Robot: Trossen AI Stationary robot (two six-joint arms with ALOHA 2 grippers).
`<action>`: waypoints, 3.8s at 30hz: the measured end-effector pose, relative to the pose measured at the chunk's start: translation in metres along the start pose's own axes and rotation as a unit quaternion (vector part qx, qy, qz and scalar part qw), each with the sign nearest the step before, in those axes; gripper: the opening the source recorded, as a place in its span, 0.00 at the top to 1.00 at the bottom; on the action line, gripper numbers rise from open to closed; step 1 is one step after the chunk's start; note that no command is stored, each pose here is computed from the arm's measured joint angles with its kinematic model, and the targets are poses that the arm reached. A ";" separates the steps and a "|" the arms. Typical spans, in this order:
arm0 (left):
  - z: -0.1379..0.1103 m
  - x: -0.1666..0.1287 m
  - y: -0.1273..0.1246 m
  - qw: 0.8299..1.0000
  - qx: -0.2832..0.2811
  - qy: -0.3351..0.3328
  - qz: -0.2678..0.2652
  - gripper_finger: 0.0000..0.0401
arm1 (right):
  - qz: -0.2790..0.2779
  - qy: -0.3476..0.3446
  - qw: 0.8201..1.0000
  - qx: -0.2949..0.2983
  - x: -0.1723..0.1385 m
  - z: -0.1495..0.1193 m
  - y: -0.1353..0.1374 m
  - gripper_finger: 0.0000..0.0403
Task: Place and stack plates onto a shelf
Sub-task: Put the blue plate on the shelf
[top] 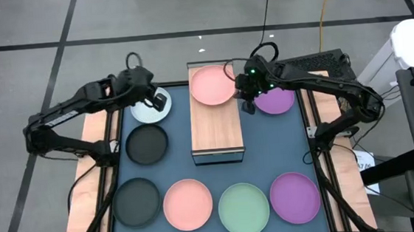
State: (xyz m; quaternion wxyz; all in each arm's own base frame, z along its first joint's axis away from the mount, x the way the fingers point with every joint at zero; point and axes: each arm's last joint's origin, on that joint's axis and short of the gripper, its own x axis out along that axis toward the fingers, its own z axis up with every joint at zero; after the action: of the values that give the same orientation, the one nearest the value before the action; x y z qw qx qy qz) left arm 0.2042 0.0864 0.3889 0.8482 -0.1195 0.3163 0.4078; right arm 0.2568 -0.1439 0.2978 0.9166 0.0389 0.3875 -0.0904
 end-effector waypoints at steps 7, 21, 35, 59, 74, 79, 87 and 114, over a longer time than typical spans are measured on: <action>-0.013 0.047 0.029 0.974 -0.090 0.209 -0.023 0.99 | -0.001 -0.060 0.996 0.071 -0.049 0.005 0.021 1.00; -0.029 0.126 0.034 0.927 -0.057 0.370 -0.035 0.56 | -0.001 -0.094 0.989 0.111 -0.076 0.006 0.052 1.00; -0.092 0.171 0.024 0.918 -0.032 0.394 -0.011 0.50 | 0.021 -0.103 0.988 0.112 -0.076 0.010 0.063 1.00; -0.141 0.200 0.011 0.954 0.009 0.301 -0.019 0.52 | 0.021 -0.103 0.989 0.104 -0.076 0.010 0.063 1.00; -0.142 0.199 -0.002 0.961 0.061 0.270 -0.010 0.97 | 0.020 -0.103 0.989 0.101 -0.076 0.010 0.063 1.00; -0.121 0.187 -0.006 0.969 0.078 0.233 -0.011 0.98 | 0.021 -0.103 0.989 0.106 -0.076 0.010 0.063 1.00; -0.088 0.141 0.004 0.979 0.096 0.180 -0.010 0.98 | 0.020 -0.117 0.986 0.119 -0.085 0.009 0.064 1.00; -0.018 0.003 -0.018 0.892 0.393 -0.085 -0.207 0.98 | 0.002 -0.127 0.974 0.187 -0.101 0.003 0.064 1.00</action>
State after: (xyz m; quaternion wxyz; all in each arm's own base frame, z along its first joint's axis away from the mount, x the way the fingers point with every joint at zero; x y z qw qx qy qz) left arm 0.2118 0.0681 0.3718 0.9149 0.1955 0.3455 0.0737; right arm 0.2021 -0.0678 0.3723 0.9350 0.1985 0.2445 -0.1633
